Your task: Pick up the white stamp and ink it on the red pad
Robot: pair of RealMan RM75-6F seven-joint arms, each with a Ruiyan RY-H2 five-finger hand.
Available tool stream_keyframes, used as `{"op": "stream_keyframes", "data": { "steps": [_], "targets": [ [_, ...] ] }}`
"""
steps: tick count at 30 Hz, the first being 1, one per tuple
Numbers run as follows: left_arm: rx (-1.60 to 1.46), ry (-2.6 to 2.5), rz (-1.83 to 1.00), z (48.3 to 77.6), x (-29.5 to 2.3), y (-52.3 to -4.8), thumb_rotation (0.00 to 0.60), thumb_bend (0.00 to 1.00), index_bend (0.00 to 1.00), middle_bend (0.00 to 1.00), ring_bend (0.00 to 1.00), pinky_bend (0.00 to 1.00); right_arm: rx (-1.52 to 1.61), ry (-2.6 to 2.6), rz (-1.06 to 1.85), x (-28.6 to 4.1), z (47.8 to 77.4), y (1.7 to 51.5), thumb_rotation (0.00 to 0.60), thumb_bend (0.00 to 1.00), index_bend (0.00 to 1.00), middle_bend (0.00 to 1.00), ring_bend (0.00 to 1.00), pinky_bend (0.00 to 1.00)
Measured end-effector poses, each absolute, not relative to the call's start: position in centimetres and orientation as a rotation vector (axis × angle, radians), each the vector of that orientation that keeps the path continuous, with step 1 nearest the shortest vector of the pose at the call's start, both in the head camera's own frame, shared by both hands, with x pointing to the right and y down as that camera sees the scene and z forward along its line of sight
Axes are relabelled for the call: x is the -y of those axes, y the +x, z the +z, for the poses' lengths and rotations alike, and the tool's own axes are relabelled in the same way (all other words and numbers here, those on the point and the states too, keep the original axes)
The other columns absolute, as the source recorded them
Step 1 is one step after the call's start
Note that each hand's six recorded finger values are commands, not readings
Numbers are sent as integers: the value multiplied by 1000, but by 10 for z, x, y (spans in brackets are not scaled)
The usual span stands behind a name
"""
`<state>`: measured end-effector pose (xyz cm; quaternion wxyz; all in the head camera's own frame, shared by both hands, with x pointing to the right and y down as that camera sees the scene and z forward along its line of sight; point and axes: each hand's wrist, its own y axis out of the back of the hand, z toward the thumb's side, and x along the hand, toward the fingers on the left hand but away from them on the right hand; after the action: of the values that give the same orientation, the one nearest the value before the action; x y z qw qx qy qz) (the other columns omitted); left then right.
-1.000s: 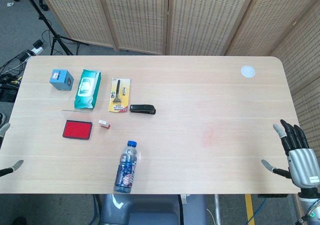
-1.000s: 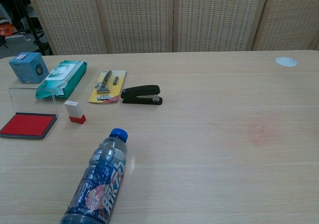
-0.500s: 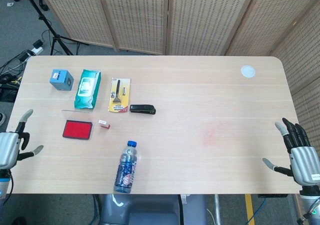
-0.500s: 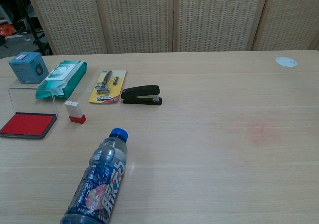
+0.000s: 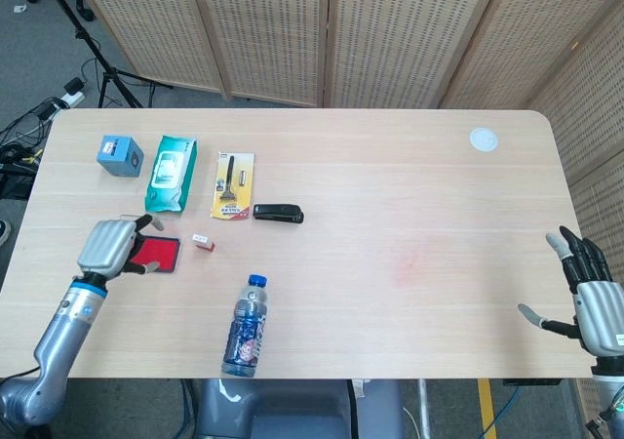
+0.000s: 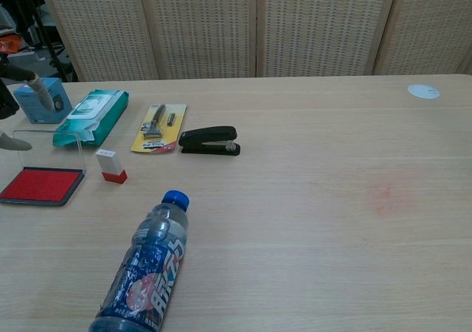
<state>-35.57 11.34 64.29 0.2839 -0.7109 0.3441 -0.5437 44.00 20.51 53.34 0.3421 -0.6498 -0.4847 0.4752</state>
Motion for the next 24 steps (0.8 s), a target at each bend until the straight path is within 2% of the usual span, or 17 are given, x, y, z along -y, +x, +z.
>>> {"op": "stream_keyframes", "data": {
  "steps": [3,9,13,24],
  "targets": [
    [-889,-1903,-1454,651,-104,-340,600,228,425,985,1000,958,1275,-1695,1236,-204,533,443,600,0,0,0,0,0],
    [-856,-1900,-1478,670,-95,-319,600,260,454,985,1000,958,1290,-1706,1243,-201,534,447,600,0,0,0,0,0],
    [-841,-1894,-1502,682,-92,-311,600,261,490,985,1000,958,1304,-1710,1247,-200,535,450,600,0,0,0,0,0],
    [-833,-1857,-1556,705,-92,-310,600,259,492,985,1000,958,1328,-1726,1246,-197,535,455,600,0,0,0,0,0]
  ]
}}
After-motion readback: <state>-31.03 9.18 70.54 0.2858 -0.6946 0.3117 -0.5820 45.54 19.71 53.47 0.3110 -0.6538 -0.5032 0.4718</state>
